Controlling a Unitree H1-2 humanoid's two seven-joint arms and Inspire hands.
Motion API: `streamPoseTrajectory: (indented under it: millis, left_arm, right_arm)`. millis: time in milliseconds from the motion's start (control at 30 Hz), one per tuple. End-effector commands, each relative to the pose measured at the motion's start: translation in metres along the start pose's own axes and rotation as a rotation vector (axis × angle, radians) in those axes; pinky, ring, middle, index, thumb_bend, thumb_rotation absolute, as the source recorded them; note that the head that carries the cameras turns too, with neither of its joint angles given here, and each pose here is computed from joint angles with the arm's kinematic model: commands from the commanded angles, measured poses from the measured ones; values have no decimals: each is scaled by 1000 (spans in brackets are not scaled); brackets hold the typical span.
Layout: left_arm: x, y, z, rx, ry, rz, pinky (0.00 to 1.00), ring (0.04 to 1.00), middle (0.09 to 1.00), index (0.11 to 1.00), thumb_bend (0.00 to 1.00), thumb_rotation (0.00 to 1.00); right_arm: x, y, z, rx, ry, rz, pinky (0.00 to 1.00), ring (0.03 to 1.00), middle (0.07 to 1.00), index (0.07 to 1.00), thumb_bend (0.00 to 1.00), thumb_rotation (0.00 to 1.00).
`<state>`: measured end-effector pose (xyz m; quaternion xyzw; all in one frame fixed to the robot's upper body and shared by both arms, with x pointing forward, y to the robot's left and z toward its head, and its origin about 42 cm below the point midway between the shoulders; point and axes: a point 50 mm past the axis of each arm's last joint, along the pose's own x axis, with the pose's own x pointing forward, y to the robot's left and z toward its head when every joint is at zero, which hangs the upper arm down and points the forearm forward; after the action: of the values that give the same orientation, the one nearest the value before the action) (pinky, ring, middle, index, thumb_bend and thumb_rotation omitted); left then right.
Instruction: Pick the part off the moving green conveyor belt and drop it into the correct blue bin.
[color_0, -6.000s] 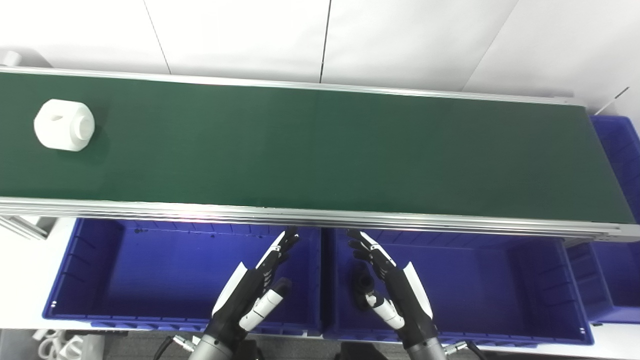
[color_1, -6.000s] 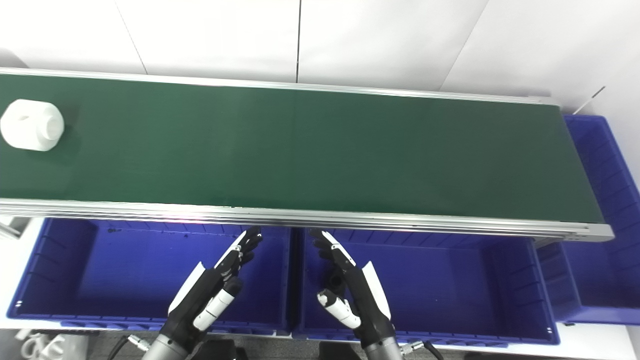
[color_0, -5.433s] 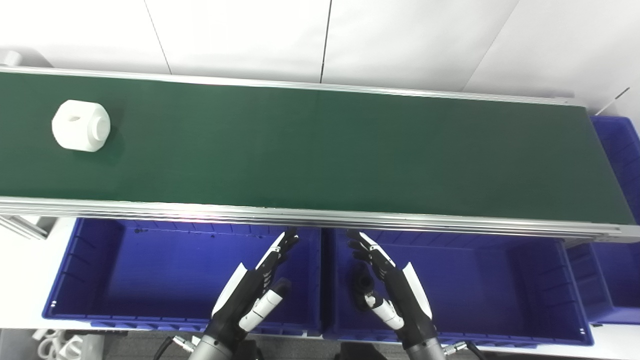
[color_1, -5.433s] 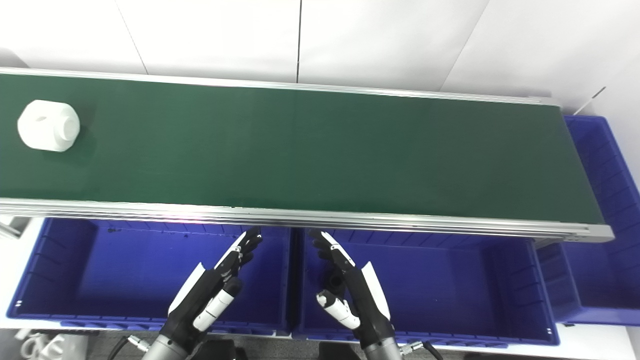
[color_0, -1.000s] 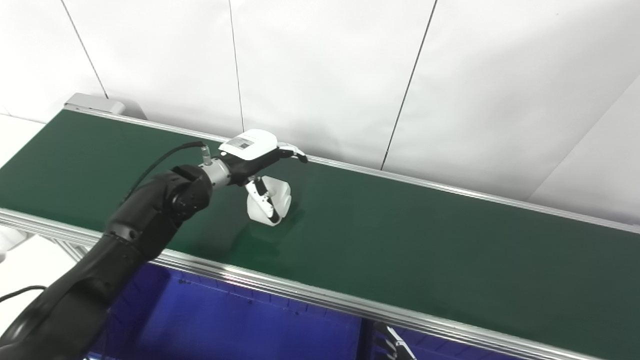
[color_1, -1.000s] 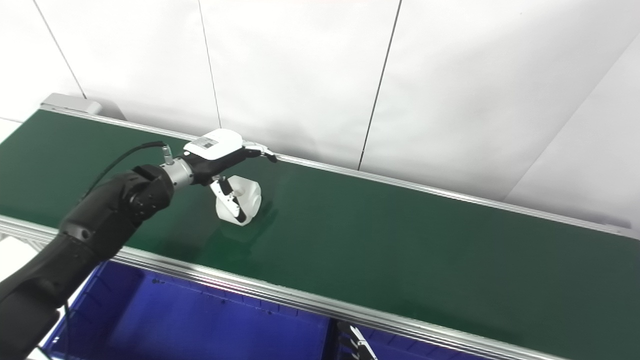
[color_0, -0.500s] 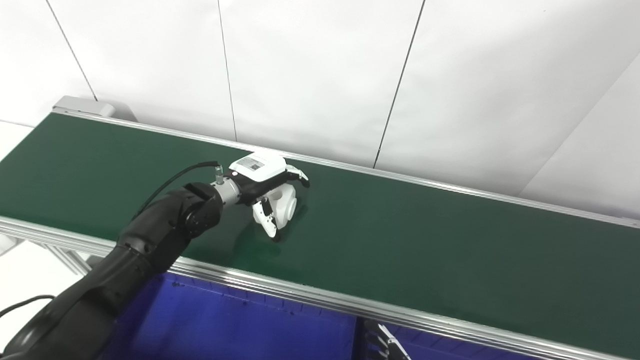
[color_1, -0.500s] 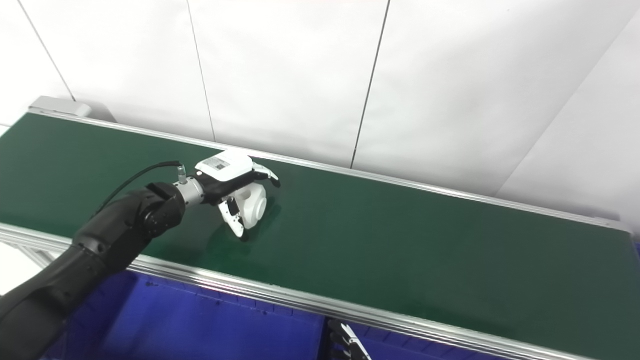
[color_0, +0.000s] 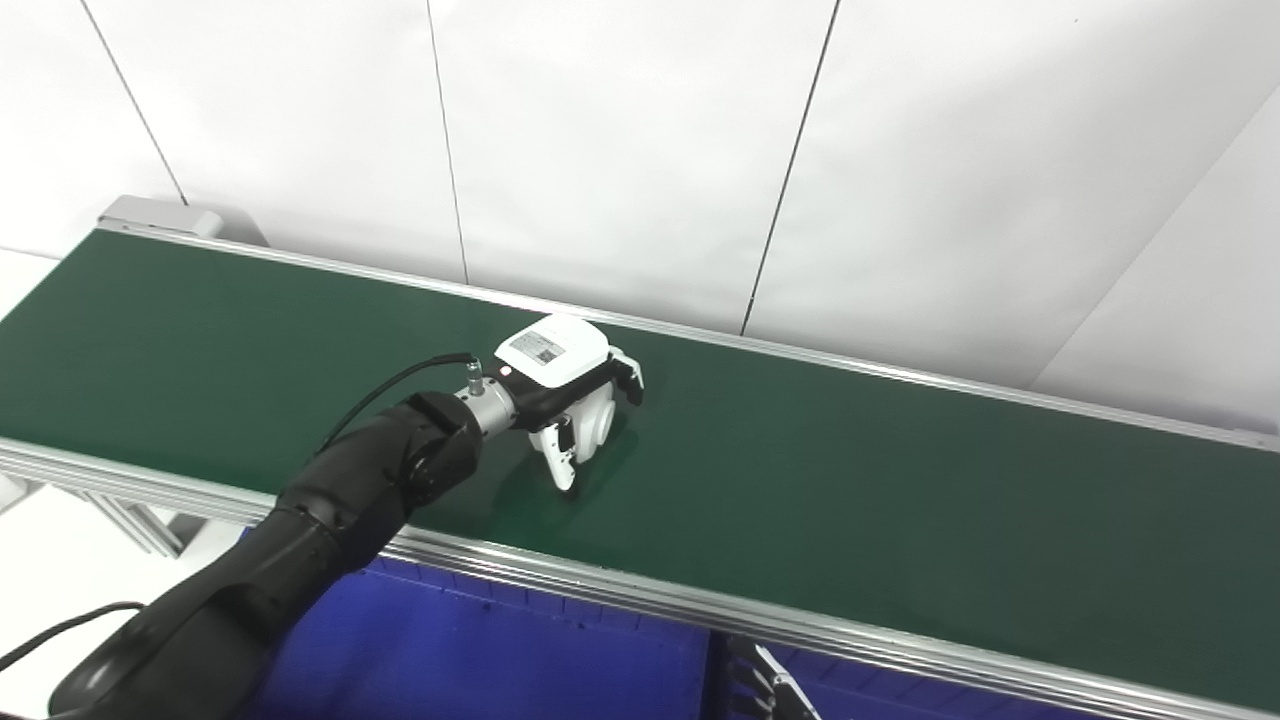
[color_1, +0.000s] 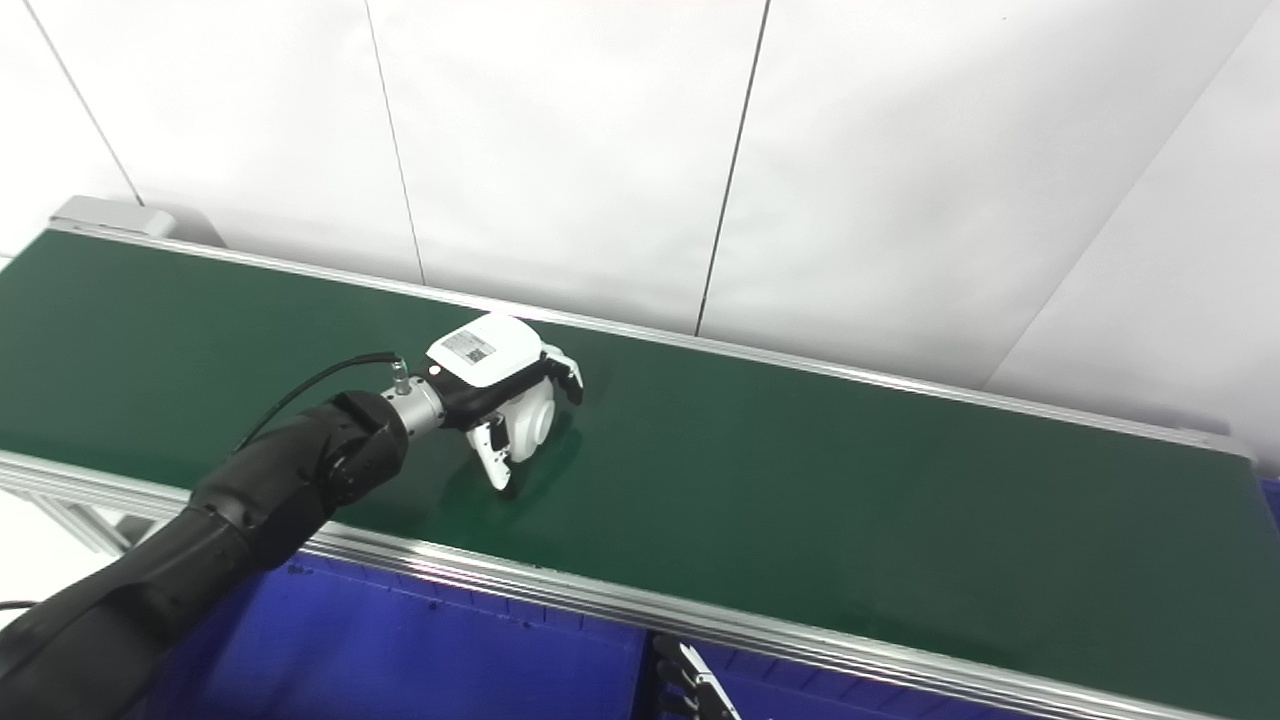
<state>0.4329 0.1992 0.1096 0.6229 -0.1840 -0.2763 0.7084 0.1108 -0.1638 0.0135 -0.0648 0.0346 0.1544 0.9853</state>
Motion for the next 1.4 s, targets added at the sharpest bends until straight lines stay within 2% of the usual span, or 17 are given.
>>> streamPoseTrajectory:
  millis: [0, 200, 400, 533, 633, 867, 1033, 1167, 1367]
  left_arm:
    - [5, 16, -8, 24, 18, 73, 433, 483, 529, 467, 534, 0]
    - [7, 15, -6, 24, 14, 60, 424, 478, 518, 462, 517, 0]
    - [7, 26, -4, 30, -8, 55, 424, 480, 523, 463, 517, 0]
    - [4, 42, 2, 25, -41, 72, 403, 468, 515, 467, 519, 0]
    - [-4, 61, 15, 20, -83, 99, 408, 469, 511, 467, 519, 0]
    - [-48, 115, 59, 5, -195, 145, 411, 456, 498, 478, 521, 0]
    - [-92, 133, 75, -2, -236, 153, 386, 429, 476, 499, 520, 0]
    - [-119, 128, 80, -20, -229, 138, 377, 415, 471, 504, 519, 0]
    - [-164, 92, 90, -105, -142, 96, 397, 430, 480, 493, 521, 0]
  right_arm:
    - [1, 1, 12, 7, -80, -2, 790, 881, 939, 881, 919, 965]
    - [1, 2, 13, 6, -85, -1, 787, 877, 942, 879, 922, 967]
    - [1, 2, 13, 10, -83, -2, 780, 873, 936, 874, 924, 965]
    - [2, 3, 13, 17, -85, 2, 782, 873, 935, 875, 918, 964]
    - [2, 3, 16, 21, -95, 5, 784, 873, 936, 875, 915, 961]
    - [3, 2, 25, 27, -116, 4, 787, 871, 939, 888, 914, 959]
    - [4, -4, 33, 19, -128, 6, 808, 871, 944, 911, 896, 982]
    - [4, -11, 36, 22, -130, 6, 812, 869, 938, 907, 903, 984]
    - [5, -22, 44, 18, -146, 5, 801, 851, 923, 895, 893, 953]
